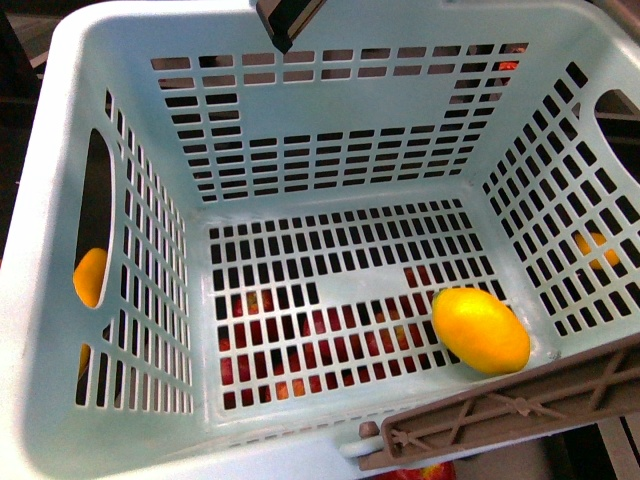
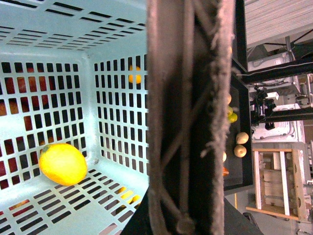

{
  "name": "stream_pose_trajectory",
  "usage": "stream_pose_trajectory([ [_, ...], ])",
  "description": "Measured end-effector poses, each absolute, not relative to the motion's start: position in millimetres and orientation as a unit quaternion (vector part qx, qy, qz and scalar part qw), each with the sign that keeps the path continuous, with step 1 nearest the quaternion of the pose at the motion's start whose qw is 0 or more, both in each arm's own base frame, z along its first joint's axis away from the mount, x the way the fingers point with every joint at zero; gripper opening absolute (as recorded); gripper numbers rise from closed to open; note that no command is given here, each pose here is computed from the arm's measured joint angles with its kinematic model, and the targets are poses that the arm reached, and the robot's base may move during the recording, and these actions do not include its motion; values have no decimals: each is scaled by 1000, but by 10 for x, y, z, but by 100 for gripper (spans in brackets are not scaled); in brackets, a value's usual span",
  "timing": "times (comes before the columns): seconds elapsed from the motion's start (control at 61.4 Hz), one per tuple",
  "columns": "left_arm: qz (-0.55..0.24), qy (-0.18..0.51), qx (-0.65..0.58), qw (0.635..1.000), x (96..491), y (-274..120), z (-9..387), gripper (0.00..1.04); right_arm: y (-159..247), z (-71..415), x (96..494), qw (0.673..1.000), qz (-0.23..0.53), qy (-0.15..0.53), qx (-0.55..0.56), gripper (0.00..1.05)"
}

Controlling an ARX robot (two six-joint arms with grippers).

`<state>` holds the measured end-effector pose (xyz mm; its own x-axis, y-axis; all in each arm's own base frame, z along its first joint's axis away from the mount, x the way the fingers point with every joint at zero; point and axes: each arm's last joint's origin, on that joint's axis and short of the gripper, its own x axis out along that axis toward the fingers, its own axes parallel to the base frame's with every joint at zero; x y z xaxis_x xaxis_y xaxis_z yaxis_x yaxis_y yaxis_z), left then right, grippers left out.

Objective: Pick lemon and mango into basket

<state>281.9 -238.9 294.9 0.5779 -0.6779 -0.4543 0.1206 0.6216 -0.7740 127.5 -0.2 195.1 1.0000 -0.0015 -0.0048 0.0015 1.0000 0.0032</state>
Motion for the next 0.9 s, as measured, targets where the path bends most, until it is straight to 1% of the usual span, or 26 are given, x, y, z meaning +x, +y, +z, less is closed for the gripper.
stream_pose_trajectory([
  [0.114, -245, 388, -359, 813, 2819, -2389, 2949, 5, -2, 1951, 1275, 1000, -1, 2, 2, 43],
  [0.147, -245, 388, -359, 813, 2819, -2389, 2949, 5, -2, 1952, 1275, 1000, -1, 2, 1, 50],
  [0.228, -245, 388, -359, 813, 2819, -2389, 2949, 5, -2, 1953, 1274, 1000, -1, 2, 2, 62],
  [0.293, -245, 388, -359, 813, 2819, -2389, 2949, 5, -2, 1953, 1274, 1000, -1, 1, 2, 79],
  [0.375, -246, 388, -359, 813, 2819, -2389, 2949, 5, -2, 1953, 1274, 1000, -1, 1, 2, 96],
  [0.391, -246, 388, -359, 813, 2819, -2389, 2949, 5, -2, 1953, 1274, 1000, -1, 1, 2, 97],
  [0.472, -245, 388, -359, 813, 2819, -2389, 2949, 5, -2, 1953, 1274, 1000, -1, 1, 1, 96],
  [0.652, -249, 389, -357, 812, 2803, -2409, 2949, 5, -3, 1954, 1272, 1000, -3, 1, 2, 96],
  [0.749, -256, 396, -361, 804, 2785, -2428, 2949, 5, -3, 1956, 1271, 1000, -2, 0, 2, 96],
  [0.896, -249, 391, -361, 809, 2799, -2413, 2949, 5, -2, 1953, 1271, 1000, -2, 1, 2, 96],
])
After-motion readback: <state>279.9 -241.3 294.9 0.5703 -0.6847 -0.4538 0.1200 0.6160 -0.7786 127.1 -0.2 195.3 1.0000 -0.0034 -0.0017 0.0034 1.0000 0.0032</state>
